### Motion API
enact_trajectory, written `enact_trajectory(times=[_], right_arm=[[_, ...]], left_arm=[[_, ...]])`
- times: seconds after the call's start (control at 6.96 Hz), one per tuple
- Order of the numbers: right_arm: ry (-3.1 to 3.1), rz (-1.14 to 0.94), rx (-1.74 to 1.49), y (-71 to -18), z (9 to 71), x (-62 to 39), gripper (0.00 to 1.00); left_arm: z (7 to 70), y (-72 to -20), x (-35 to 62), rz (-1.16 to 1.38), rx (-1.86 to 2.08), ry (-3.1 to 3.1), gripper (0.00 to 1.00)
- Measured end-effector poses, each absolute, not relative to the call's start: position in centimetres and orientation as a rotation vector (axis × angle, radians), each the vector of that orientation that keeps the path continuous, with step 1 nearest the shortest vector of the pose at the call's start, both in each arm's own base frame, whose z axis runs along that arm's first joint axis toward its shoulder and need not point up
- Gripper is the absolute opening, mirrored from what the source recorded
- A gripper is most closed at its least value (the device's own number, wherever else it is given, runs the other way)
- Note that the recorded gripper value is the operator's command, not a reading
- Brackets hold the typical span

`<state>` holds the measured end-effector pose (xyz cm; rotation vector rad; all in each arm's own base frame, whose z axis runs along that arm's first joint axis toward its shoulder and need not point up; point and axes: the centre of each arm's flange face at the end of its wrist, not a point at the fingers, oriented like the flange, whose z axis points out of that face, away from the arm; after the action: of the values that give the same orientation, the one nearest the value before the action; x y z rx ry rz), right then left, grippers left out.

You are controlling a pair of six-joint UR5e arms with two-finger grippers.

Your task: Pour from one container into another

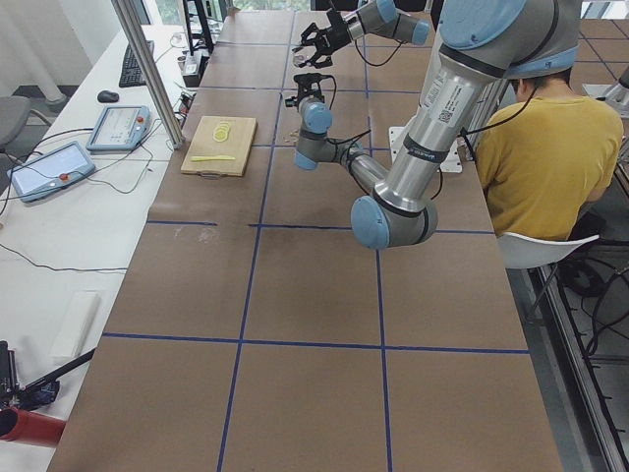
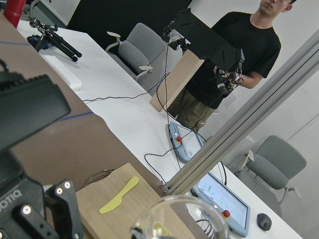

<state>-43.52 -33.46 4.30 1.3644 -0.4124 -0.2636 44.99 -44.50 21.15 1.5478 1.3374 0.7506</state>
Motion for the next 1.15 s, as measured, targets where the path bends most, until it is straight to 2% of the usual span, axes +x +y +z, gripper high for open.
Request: enact_trajectory(times=[0.57, 0.86, 1.15], right_arm=[[-0.693, -0.036, 1.207, -35.3, 8.2, -37.5, 0.0], [-0.716, 0.042, 1.116, -36.8, 13.4, -35.9, 0.0], [-0.742, 0.096, 1.086, -36.5, 21.4, -34.5, 0.0]], left_arm=[[21.1, -44.5, 44.8, 0.749, 1.55, 1.338, 0.0], [21.1, -44.5, 44.8, 0.748, 1.55, 1.338, 0.0], [21.1, -44.5, 44.8, 0.747, 1.55, 1.337, 0.0]])
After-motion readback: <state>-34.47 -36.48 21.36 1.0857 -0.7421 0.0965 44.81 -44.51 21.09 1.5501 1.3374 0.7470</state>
